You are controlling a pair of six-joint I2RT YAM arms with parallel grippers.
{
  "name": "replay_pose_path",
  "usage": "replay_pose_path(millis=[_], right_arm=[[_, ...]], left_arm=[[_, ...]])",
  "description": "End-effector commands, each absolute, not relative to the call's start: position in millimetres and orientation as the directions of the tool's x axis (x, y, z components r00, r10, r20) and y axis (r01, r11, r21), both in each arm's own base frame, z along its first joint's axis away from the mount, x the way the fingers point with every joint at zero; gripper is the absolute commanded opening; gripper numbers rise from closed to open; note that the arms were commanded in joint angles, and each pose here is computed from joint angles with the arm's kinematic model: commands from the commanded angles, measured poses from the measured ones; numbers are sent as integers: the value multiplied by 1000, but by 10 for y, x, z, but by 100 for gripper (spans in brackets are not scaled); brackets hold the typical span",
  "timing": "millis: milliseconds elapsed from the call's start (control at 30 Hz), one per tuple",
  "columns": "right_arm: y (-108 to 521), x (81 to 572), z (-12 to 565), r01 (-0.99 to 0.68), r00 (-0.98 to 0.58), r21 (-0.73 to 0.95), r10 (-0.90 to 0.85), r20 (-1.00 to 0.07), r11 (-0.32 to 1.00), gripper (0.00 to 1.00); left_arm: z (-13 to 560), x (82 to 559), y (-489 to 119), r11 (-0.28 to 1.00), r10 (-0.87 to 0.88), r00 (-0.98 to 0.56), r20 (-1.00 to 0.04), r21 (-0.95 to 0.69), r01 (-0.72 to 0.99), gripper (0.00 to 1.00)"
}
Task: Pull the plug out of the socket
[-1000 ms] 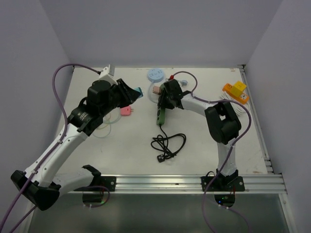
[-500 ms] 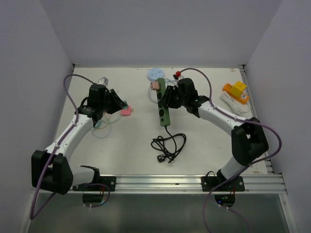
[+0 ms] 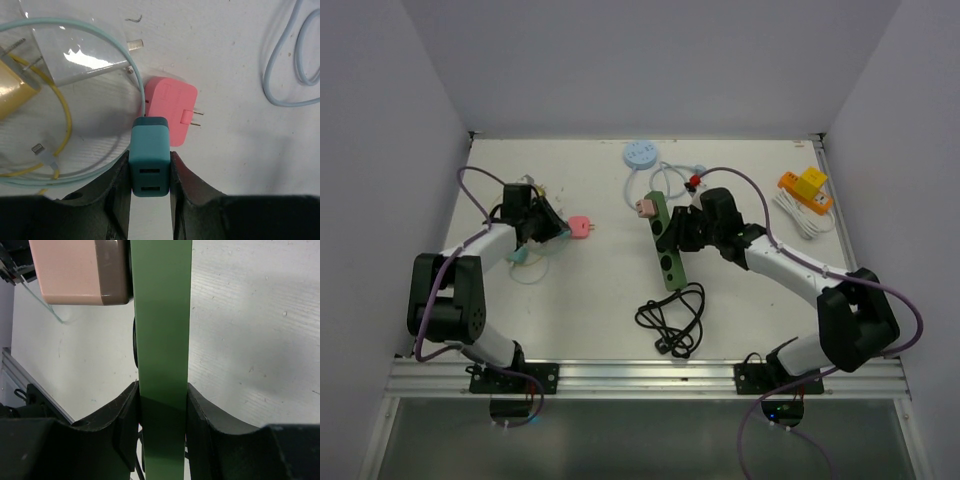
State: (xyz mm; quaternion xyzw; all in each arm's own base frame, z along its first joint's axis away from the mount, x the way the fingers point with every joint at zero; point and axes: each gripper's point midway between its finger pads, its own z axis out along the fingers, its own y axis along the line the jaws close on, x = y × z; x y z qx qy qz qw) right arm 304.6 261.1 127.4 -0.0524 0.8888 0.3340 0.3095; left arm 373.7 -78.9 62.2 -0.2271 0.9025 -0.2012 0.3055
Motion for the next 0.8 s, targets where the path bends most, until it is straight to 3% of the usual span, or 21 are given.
replay_pose_path(millis=[0,100,167,400,467,767], right_arm=[[2689,3053,1655,-415,-731,569,113,-673,710,0],[2680,3024,1641,-420,-733,567,104,-673,709,0],[2688,3013,1638,-425,-733,567,100,-673,706,0],[2701,3009,1629,-432,-738,568,88,-669,701,0],[2710,3004,1636,-436,-737,568,85,-670,698,0],[2741,2971,1686,-461,-726,547,57,-685,699,0]], left_arm=[[678,3928,-685,820,-534,-663,-524,-510,-258,23],[684,3905,-642,818,-539,-668,-513,-507,-272,34],[751,3854,-639,818,-541,-662,-519,-509,-269,47],[1212,3720,-537,852,-502,-613,-610,-473,-226,82],[1398,3664,-526,853,-500,-592,-632,-476,-212,99],[2110,3431,-615,856,-472,-522,-711,-510,-79,98]])
